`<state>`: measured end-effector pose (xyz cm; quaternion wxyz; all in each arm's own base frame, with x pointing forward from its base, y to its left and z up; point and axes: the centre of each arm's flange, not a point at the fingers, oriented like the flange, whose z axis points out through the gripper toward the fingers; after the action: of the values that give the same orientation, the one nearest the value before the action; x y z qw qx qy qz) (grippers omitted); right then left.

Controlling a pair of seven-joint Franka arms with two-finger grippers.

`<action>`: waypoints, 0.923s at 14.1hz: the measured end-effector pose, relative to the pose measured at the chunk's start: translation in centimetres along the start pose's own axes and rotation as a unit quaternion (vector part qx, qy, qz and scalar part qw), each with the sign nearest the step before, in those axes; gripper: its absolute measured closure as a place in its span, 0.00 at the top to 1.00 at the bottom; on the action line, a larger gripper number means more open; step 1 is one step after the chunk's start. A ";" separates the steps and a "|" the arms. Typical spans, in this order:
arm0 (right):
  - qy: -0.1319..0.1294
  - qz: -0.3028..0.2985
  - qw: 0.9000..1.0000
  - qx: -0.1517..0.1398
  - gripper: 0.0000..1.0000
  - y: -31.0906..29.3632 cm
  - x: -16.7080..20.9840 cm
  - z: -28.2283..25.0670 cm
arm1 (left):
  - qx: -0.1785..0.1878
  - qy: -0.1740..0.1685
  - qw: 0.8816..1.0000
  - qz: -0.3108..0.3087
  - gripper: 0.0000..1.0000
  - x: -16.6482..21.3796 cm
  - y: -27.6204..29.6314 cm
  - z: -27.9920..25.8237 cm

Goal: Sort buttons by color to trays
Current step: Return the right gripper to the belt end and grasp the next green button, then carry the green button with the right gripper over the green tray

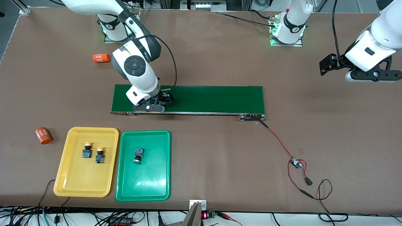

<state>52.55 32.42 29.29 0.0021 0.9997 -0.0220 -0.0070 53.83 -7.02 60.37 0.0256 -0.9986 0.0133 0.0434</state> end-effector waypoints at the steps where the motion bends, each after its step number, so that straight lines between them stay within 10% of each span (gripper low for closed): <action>1: -0.002 -0.001 1.000 -0.001 1.00 0.1 -0.3 0.5 | 0.000 0.000 1.000 0.000 1.00 0.0 0.0 0.0; 6: -0.015 -0.006 1.000 -0.001 0.96 0.5 -1.9 3.3 | 0.000 -0.002 1.000 0.000 1.00 0.0 0.0 0.0; 13: -0.022 -0.004 1.000 -0.003 0.43 1.2 -1.6 4.2 | 0.000 -0.004 1.000 0.000 1.00 -0.1 0.0 0.1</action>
<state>50.85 31.28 25.16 0.0046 0.9994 -0.0184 -0.0293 53.74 -7.01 60.31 0.0261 -0.9984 0.0132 0.0476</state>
